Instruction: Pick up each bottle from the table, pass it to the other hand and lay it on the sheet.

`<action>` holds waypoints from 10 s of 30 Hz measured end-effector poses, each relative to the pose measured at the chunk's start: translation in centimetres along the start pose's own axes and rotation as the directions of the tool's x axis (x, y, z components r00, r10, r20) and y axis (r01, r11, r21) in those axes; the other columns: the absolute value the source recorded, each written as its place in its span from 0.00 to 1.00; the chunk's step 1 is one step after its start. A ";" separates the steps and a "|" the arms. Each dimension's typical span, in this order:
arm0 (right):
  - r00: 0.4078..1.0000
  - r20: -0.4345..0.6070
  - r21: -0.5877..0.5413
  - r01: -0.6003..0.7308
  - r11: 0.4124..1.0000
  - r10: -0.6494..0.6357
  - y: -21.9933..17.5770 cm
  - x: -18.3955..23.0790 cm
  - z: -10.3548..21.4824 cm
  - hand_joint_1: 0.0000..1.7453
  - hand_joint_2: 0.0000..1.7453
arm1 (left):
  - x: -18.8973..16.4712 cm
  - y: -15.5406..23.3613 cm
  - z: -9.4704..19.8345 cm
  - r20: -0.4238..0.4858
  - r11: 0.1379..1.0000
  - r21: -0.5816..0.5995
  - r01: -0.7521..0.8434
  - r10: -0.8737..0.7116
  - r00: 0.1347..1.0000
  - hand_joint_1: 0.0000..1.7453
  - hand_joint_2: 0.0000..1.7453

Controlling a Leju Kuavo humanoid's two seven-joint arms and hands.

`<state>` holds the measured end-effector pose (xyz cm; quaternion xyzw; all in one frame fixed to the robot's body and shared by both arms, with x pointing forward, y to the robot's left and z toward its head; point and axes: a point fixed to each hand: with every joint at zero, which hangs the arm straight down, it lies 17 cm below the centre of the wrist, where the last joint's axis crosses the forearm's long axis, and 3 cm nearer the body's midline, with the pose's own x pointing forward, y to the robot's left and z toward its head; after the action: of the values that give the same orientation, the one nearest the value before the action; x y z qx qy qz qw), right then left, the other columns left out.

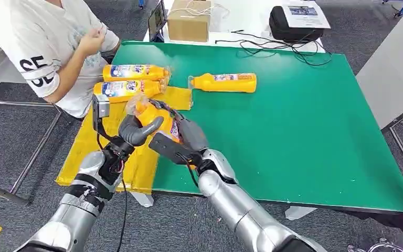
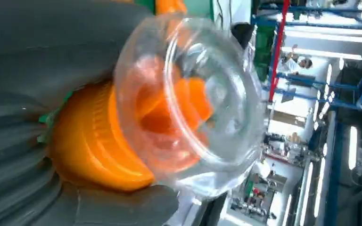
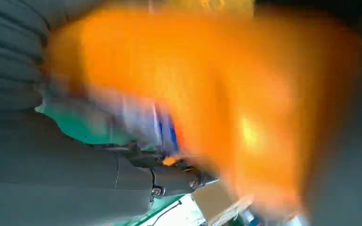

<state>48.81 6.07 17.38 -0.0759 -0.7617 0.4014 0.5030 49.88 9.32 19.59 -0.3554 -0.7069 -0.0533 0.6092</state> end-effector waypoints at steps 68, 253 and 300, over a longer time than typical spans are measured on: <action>0.974 -0.006 -0.237 0.219 0.946 -0.227 -10.0 -4.6 2.2 0.00 1.00 | -8.5 12.1 4.3 0.109 -0.427 -0.344 0.836 -0.903 -0.416 1.00 1.00; 0.654 -0.528 0.294 -0.458 0.839 0.542 -7.6 -27.2 16.7 1.00 1.00 | -0.3 12.9 8.4 0.030 0.892 0.427 0.146 -0.175 0.984 0.00 1.00; 0.991 -0.132 -0.212 -0.039 0.976 0.011 -7.9 -6.6 1.1 1.00 1.00 | -5.0 4.4 1.0 -0.116 0.939 0.167 0.300 -0.283 0.952 0.00 1.00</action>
<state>53.36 -3.21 18.04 -0.1654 -0.7650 0.3175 0.5354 51.51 10.89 13.26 -0.1867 -0.7253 -0.0942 0.6559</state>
